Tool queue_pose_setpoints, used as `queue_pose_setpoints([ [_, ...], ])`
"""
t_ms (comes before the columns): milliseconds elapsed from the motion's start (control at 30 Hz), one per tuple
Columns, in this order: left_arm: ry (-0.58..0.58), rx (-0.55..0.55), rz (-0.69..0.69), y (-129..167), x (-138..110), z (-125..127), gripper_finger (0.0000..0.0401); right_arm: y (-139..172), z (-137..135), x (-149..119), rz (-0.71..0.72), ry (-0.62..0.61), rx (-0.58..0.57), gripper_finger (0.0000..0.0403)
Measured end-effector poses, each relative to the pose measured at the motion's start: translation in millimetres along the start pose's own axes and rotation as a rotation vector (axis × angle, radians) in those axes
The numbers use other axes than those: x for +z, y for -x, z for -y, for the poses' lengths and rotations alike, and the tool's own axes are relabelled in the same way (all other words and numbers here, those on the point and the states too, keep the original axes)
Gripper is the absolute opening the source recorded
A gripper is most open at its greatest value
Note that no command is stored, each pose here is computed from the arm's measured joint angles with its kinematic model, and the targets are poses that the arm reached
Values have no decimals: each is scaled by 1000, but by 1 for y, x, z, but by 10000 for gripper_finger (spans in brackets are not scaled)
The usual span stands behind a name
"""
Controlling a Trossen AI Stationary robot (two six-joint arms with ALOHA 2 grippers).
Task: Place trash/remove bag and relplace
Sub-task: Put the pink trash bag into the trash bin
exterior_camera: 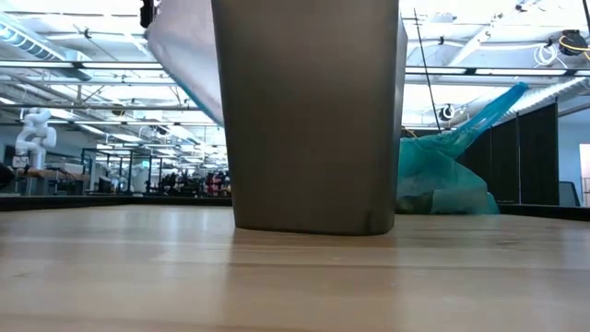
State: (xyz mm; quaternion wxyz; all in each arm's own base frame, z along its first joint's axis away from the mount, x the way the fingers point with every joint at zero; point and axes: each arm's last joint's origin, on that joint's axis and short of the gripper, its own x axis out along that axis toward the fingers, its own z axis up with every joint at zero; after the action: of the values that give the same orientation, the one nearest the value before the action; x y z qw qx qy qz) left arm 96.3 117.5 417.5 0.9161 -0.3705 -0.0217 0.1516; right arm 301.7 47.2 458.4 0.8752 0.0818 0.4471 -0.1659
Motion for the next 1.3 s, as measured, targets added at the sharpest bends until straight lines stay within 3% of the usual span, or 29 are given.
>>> queue_pose_setpoints([
  [167,3,2,2,-2,1,-1,0,-29,-19,-11,-45,23,-69,0],
  [367,-4,-1,3,-2,1,-1,0,-85,-6,-26,-160,-31,-272,0],
  [500,-3,-1,3,-2,1,-1,0,-128,6,-32,-218,-114,-225,0],
  [600,-1,-3,5,-1,1,-1,0,-143,10,-35,-250,-166,-189,0],
  [767,-5,-7,8,0,1,1,0,-130,4,-30,-245,-167,-111,0],
  [1000,-6,-8,9,1,1,1,0,-89,13,-20,-358,-205,8,10],
  [1300,-2,-28,-15,1,0,2,0,-29,24,5,-207,-325,124,93],
])
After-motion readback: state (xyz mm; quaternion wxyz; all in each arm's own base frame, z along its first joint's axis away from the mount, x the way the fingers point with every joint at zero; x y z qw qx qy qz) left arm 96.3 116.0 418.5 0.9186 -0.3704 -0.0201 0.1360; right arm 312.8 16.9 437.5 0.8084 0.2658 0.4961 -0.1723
